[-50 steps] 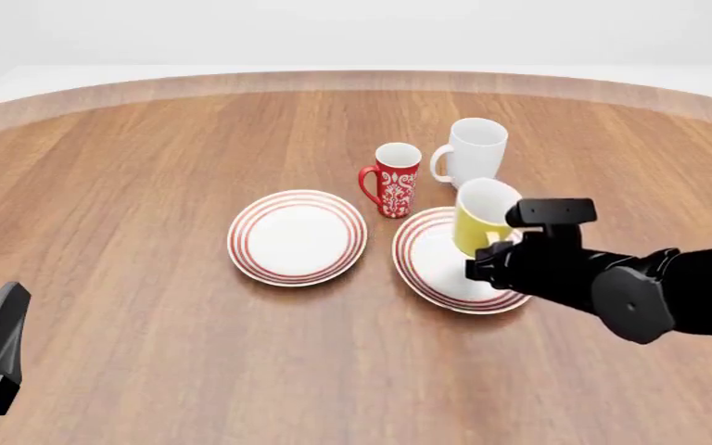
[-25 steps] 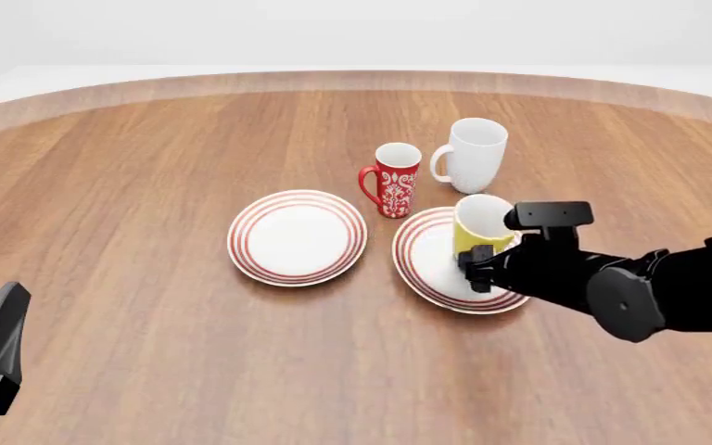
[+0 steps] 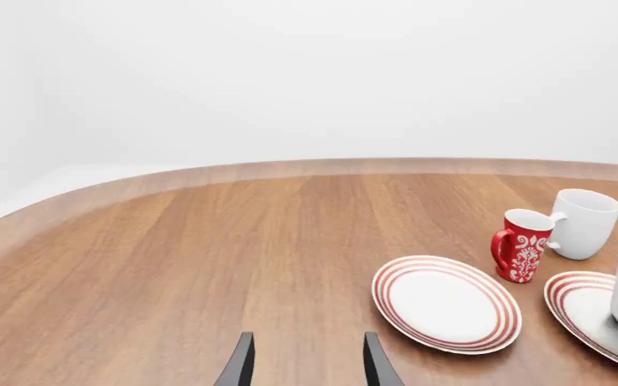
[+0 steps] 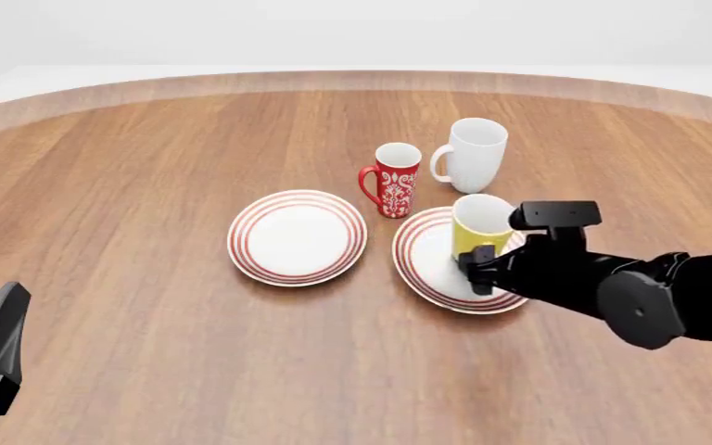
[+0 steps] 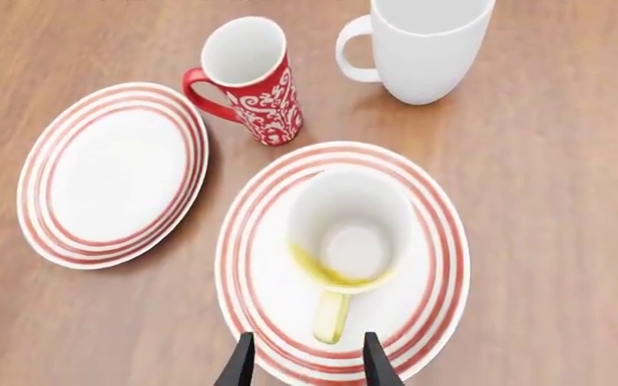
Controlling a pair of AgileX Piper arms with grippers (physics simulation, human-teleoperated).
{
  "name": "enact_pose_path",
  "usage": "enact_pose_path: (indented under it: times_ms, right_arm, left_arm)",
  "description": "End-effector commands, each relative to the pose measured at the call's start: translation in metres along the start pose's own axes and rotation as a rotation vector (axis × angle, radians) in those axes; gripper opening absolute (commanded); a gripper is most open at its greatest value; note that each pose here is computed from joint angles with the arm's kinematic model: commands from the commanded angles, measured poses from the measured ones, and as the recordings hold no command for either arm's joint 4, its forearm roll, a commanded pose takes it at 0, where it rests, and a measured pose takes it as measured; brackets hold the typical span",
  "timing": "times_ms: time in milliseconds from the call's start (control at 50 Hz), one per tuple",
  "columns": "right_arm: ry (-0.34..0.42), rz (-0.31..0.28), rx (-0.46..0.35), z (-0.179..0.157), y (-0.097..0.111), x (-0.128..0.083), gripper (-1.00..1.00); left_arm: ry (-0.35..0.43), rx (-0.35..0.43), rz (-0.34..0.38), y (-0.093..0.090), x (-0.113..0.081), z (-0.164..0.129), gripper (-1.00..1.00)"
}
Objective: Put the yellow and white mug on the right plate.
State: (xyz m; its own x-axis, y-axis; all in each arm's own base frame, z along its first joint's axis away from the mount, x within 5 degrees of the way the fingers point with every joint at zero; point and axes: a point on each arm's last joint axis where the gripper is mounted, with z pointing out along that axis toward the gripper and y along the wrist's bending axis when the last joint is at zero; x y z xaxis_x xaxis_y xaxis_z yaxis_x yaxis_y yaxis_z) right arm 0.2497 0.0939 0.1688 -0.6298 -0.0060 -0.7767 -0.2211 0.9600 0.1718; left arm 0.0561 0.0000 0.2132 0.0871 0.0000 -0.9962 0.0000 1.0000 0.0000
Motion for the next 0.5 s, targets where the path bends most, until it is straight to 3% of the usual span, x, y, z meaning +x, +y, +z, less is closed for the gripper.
enact_pose_path:
  times_ms: [20, 80, 320, 500]
  right_arm:
    - [-0.013, 0.008, -0.020, -0.027, 0.006, -0.002, 1.00]
    - [-0.013, 0.007, -0.047, -0.035, 0.014, -0.002, 1.00]
    - [-0.081, 0.018, -0.042, -0.083, 0.007, -0.005, 1.00]
    - [-0.143, 0.003, -0.071, -0.110, 0.013, -0.019, 1.00]
  left_arm:
    - [0.000, 0.000, 0.000, 0.000, 0.000, 0.000, 1.00]
    - [0.000, 0.000, 0.000, 0.000, 0.000, 0.000, 1.00]
    - [0.000, 0.000, 0.000, 0.000, 0.000, 0.000, 1.00]
    - [0.000, 0.000, 0.000, 0.000, 0.000, 0.000, 1.00]
